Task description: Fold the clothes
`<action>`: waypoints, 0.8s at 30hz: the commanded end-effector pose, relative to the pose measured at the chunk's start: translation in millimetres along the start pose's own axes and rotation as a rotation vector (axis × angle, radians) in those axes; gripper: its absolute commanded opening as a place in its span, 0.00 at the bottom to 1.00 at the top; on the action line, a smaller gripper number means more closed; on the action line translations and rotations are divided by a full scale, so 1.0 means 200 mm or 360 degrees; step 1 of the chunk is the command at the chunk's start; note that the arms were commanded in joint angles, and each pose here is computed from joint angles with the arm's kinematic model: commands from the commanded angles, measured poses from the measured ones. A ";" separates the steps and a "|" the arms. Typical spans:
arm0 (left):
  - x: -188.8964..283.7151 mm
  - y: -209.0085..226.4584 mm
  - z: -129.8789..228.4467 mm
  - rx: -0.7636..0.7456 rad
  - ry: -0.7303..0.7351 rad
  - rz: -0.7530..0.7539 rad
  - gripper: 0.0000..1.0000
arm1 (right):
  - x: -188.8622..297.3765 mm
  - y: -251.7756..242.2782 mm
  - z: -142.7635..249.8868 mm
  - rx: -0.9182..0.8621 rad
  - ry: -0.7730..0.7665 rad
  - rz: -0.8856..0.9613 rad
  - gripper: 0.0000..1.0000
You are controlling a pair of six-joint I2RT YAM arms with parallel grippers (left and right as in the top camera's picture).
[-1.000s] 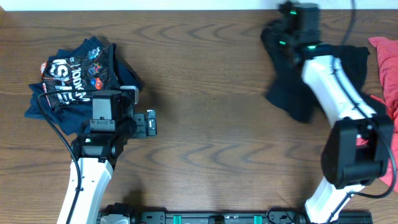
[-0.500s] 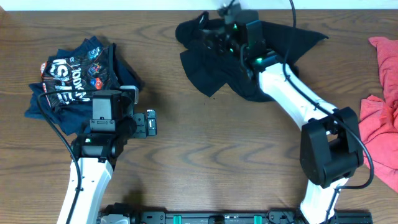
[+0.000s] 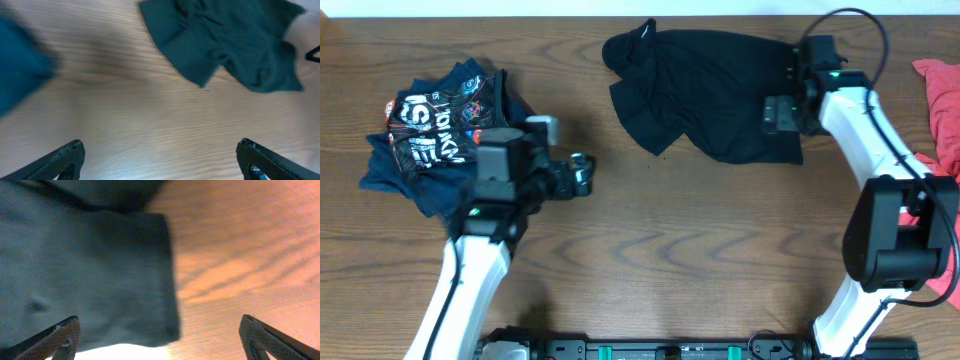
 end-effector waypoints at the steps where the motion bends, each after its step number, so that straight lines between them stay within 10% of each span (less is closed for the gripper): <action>1: -0.14 -0.14 0.02 0.0123 0.0076 0.0164 0.98 | 0.06 -0.14 -0.05 -0.0172 -0.0030 0.0034 0.99; 24: -1.03 -0.98 0.19 0.0363 0.0355 0.0587 0.98 | 0.40 -0.31 0.01 -0.0313 -0.0003 -0.0065 0.99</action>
Point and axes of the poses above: each gripper's point midway between its finger pads, its own x axis back along the fingers, its own y axis along the line the jaws close on, z = x × y, the point moved 1 cm from there along x, back along the fingers, and after that the axes turned 14 degrees about -x, right-handed, at the moved point
